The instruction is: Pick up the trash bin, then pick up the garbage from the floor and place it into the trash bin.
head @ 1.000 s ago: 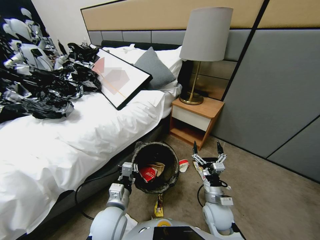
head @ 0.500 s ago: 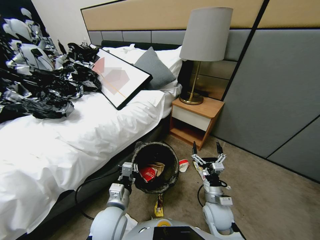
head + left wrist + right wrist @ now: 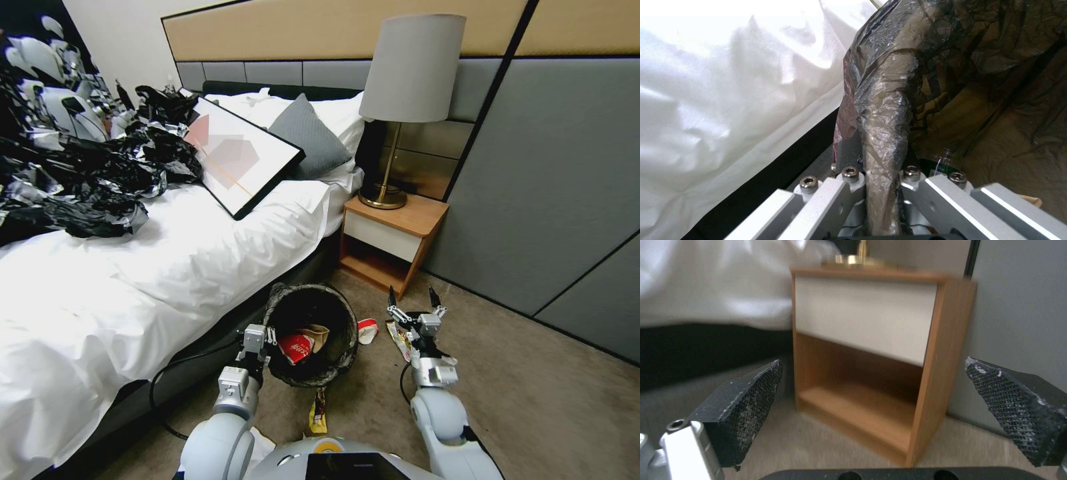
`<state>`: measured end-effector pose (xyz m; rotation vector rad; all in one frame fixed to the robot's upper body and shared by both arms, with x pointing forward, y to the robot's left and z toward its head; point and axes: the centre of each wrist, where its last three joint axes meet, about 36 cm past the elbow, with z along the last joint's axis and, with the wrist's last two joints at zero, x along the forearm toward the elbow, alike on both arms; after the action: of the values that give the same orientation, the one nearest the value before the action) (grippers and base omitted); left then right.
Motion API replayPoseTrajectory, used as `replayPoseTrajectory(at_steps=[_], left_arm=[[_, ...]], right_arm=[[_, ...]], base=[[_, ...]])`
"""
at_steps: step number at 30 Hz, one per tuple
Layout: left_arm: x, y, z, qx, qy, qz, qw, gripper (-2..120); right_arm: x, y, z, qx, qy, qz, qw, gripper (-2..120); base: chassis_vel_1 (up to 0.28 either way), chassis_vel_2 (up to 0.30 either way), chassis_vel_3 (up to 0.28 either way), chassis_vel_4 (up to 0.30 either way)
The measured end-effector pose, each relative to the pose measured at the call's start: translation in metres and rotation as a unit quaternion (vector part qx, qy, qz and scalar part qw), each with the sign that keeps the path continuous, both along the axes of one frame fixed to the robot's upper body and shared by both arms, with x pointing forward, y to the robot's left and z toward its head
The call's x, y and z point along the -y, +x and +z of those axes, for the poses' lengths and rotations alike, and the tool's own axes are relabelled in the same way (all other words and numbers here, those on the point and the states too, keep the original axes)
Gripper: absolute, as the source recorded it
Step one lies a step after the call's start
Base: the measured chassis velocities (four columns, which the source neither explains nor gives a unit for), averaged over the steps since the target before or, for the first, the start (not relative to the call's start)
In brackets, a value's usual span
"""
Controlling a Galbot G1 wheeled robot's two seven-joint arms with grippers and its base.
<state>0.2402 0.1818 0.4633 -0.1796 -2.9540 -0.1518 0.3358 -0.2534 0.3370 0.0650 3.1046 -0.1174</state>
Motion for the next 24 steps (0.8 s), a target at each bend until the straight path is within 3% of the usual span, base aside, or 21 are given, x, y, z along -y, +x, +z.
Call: replayPoseTrajectory(at_steps=[13, 24], left_arm=[[0.0, 0.0, -0.002, -0.002, 0.0, 0.0, 1.0, 1], [0.0, -0.002, -0.002, -0.002, 0.001, 0.002, 1.0, 1]], right_arm=[[0.028, 0.034, -0.06, -0.16, -0.006, -0.003, 0.987, 100], [0.056, 0.056, -0.104, -0.225, -0.024, 0.017, 0.974, 100]], base=[[0.0, 0.0, 0.0, 0.0], [0.0, 0.0, 0.0, 0.0]])
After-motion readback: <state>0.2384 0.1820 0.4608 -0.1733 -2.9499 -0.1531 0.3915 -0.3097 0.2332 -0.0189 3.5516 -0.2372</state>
